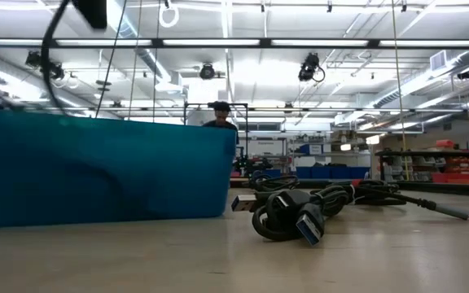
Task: Pick and place USB-C Cables
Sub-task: Put the black charger cable into the blue bin
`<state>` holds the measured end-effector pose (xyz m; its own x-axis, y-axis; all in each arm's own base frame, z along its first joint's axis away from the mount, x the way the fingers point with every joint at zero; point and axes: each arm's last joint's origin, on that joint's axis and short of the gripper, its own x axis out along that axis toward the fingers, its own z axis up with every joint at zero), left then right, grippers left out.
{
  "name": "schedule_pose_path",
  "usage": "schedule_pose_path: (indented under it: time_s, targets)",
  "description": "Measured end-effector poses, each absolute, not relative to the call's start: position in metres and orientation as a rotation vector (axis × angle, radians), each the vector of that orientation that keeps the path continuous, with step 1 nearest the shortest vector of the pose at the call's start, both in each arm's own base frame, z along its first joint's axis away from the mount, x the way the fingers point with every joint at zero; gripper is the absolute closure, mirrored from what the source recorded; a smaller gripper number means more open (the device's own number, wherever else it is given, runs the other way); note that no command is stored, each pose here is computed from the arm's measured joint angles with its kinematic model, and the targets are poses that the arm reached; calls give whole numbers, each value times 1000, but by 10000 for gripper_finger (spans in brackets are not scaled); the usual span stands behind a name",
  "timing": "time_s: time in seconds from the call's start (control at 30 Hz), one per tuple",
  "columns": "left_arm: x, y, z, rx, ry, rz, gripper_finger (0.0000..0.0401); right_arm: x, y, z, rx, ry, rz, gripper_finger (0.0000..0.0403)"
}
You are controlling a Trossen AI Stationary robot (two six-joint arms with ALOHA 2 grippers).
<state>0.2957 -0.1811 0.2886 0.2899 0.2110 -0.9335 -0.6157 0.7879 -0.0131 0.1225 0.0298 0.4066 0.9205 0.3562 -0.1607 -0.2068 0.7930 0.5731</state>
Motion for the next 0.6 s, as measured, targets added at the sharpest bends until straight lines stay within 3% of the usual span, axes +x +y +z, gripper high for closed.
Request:
schedule_pose_path:
  time_s: [0.33, 0.6]
  targets:
    - [272, -173, 214, -436, 1420, 673, 396, 128, 31, 404, 599, 291, 299, 157]
    - [273, -175, 183, -511, 1373, 592, 398, 135, 32, 402, 597, 311, 292, 157]
